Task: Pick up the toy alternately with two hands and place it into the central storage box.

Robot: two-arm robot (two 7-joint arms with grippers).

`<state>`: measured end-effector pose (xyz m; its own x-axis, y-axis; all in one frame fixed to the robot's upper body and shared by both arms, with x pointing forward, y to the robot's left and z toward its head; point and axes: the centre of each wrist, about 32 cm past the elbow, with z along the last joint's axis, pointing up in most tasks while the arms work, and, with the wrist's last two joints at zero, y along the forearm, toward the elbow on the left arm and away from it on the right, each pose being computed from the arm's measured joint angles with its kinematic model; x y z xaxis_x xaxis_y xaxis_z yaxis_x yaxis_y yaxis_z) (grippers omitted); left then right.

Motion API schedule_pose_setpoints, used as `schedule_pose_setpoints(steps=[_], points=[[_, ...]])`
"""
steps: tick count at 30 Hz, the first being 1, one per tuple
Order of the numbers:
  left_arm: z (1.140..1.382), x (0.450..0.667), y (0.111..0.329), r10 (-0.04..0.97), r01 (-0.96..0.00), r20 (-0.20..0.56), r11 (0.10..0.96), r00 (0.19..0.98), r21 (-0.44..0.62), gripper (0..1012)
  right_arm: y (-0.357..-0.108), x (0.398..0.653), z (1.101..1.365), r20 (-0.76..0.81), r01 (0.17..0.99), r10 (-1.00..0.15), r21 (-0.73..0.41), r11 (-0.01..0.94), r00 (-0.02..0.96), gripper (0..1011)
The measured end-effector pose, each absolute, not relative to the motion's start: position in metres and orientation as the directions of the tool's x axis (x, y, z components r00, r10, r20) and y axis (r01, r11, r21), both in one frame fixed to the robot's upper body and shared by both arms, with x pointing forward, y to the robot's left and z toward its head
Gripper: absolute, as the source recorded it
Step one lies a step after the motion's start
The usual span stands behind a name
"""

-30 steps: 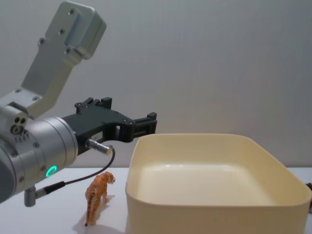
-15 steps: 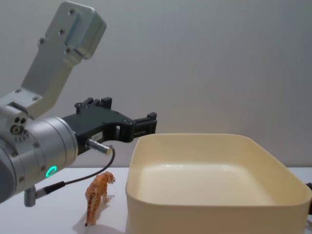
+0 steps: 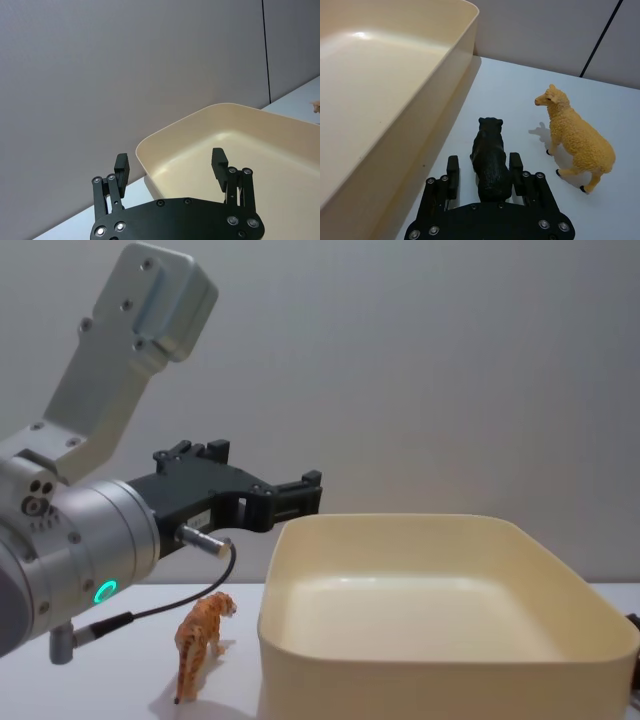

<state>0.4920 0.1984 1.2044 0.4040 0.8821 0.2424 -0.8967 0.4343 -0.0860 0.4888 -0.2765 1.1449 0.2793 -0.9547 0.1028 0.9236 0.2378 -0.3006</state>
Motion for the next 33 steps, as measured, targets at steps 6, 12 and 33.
schedule_pose_setpoints(steps=[6, 12, 33], points=[[1.204, 0.492, 0.198, 0.882, -0.897, 0.242, 0.434, 0.404, -0.086, 1001, -0.275, 0.491, 1.144, 0.103, 0.921, -0.954, -0.305, 0.24, 0.283, 430], [1.204, 0.492, 0.198, 0.882, -0.897, 0.242, 0.434, 0.404, -0.086, 1001, -0.275, 0.491, 1.144, 0.103, 0.921, -0.953, -0.306, 0.242, 0.285, 265], [1.204, 0.492, 0.198, 0.882, -0.897, 0.242, 0.434, 0.404, -0.086, 1001, -0.28, 0.482, 1.181, 0.073, 0.961, -0.963, -0.114, 0.251, 0.26, 250]])
